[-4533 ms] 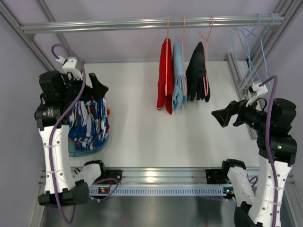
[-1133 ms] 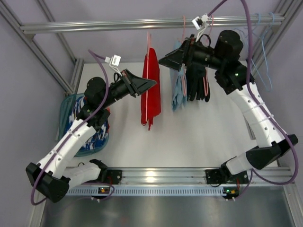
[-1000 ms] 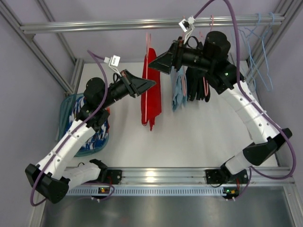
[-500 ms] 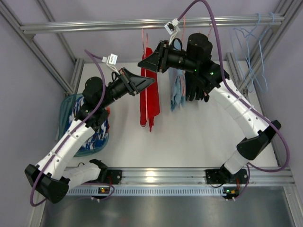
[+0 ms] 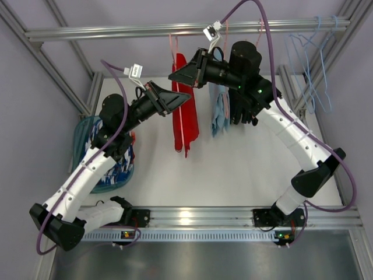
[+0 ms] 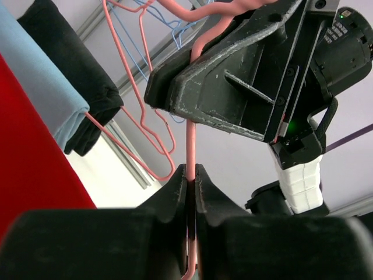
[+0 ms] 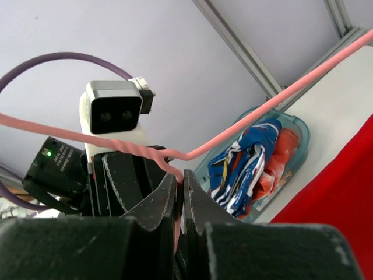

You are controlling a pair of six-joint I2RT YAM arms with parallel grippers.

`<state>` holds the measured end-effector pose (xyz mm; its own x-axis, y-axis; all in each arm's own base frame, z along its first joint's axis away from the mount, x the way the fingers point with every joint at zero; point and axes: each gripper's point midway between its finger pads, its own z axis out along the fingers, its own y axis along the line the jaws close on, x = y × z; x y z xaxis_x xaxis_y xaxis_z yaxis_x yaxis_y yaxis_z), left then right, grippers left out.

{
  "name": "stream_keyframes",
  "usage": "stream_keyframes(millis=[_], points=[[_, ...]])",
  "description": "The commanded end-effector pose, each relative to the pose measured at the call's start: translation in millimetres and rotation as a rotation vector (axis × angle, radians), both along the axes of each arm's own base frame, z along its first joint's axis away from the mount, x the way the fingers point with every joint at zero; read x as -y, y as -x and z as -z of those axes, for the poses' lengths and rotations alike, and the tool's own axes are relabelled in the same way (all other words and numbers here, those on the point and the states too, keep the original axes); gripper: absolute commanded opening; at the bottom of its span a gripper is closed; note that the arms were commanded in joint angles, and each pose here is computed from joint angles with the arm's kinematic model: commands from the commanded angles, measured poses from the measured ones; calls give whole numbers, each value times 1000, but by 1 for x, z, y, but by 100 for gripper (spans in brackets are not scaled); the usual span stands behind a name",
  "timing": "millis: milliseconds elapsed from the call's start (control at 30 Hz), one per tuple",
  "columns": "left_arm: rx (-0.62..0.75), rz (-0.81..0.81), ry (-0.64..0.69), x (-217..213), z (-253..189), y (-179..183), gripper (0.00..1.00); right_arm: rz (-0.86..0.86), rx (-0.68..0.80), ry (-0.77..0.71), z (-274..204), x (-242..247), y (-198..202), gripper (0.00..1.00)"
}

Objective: Remove the trousers from the hanger

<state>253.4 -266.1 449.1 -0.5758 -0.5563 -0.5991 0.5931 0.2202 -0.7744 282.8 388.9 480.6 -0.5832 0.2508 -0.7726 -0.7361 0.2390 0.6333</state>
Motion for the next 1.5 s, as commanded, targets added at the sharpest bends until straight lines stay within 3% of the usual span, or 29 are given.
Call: stream_keyframes(millis=[0,200,267,400,467,567,733,800,1033,1200,1300,1467], points=[[278,-37,111,-16,-76,21,15,-167,56,-74,-30,-16,44,0],[388,-204,-67,-39,-57,16,46,-151,20,-114,-46,-3,47,0],[434,-241,-116,-48,-53,22,48,-144,2,-129,-52,2,47,0],[449,-308,-270,-65,-25,21,67,-135,-27,-153,-60,8,45,0],[513,-394,-346,-84,-21,24,71,-131,-37,-169,-66,10,46,0],[610,-436,-469,-100,-1,35,72,-117,-63,-187,-71,11,45,0],[606,-390,-733,-115,86,42,71,-96,-102,-202,-74,12,39,0],[674,-357,-767,-116,101,52,71,-82,-108,-199,-72,12,34,0],[686,-208,-739,-97,128,67,75,-21,-117,-187,-67,13,18,0],[545,-88,-696,-78,155,68,77,26,-119,-179,-64,16,7,0],[475,-89,-672,-75,165,67,78,43,-112,-172,-62,17,3,0],[514,-157,-674,-74,160,55,82,70,-130,-167,-58,17,-5,0]])
